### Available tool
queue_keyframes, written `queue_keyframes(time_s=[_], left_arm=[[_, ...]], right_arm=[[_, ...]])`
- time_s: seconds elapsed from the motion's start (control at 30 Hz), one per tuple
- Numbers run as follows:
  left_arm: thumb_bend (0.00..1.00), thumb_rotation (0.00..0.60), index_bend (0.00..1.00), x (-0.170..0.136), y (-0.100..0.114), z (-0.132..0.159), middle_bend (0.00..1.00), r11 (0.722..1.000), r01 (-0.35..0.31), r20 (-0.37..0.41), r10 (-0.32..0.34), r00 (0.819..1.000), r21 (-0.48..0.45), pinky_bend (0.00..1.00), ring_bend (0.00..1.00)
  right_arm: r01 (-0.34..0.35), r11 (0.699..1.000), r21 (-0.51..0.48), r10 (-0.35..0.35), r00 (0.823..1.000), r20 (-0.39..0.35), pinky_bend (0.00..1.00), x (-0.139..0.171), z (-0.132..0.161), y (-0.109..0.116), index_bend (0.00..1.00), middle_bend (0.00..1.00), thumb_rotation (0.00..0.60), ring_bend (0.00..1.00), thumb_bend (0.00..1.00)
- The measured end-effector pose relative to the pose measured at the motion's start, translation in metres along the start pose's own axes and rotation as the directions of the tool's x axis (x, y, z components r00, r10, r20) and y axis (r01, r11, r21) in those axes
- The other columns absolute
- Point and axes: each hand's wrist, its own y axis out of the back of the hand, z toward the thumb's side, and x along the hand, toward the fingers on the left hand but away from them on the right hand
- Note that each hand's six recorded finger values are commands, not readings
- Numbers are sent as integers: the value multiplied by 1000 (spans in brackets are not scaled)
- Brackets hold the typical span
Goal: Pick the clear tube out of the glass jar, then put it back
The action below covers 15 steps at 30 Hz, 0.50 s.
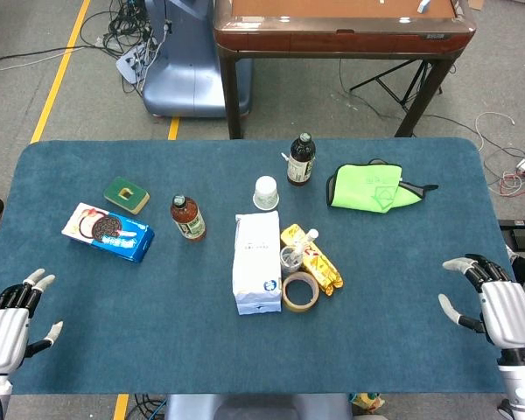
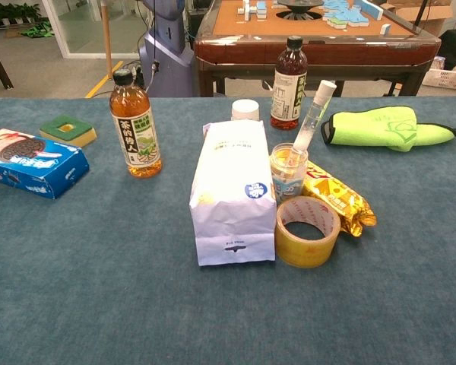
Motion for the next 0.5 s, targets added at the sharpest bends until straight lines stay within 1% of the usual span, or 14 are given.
queue_keyframes(time_s=[0.2,0.3,0.5], left_arm=[[297,600,147,1,-2,-1,86,1000,7,-1,-7,1000,-2,129,166],[297,600,147,2,-2,0,86,1000,6,1,-6,1000,-5,129,166],[297,600,147,-1,-2,-1,86,1000,4,0,-4,1000,-7,129,166]], right_arm=[[-20,1000,0,20,999,-32,224,-8,13,-6,340,340,600,201,385],[-41,999,-1,41,998,-49,224,-16,22,-11,340,340,600,201,385],[-99,995,-20,96,991,-95,224,-41,50,-24,356,327,600,202,385]])
